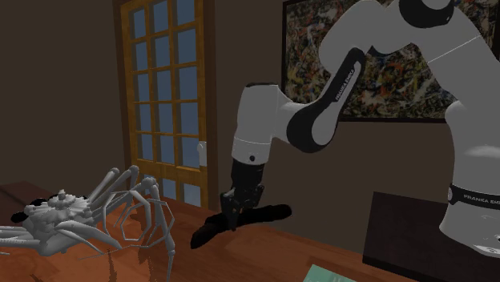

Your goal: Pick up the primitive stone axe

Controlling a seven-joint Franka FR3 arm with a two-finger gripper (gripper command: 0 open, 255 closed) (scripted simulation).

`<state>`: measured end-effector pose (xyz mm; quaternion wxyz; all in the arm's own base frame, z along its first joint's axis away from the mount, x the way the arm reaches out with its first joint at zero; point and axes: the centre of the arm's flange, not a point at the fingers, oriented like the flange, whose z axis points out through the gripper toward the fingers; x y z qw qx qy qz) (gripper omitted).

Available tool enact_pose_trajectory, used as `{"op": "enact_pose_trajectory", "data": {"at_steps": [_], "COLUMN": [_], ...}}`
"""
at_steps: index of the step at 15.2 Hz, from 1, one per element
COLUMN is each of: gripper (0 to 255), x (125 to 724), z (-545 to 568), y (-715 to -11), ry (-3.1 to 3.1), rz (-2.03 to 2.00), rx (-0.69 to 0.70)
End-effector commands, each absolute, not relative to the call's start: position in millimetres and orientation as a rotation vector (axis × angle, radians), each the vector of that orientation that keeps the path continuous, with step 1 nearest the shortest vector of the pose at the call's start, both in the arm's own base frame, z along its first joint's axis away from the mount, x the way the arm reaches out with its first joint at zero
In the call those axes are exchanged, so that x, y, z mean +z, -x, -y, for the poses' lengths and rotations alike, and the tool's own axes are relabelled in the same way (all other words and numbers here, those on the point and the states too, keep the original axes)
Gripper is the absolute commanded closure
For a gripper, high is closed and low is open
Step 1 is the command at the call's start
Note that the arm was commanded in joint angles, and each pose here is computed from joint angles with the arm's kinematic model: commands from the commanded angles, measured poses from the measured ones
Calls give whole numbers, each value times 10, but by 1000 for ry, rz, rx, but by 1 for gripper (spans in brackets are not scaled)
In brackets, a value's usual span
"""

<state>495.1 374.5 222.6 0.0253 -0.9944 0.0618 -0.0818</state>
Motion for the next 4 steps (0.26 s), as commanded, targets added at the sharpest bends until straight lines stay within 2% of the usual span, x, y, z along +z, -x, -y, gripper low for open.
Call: {"op": "enact_pose_trajectory", "data": {"at_steps": [1,4], "gripper": [255,255], "x": [2329,2390], "z": [-3752,-3752], "y": [-4953,-4953], "ry": [3074,3074], "rz": [-191,-190], "rx": [-254,-254]}}
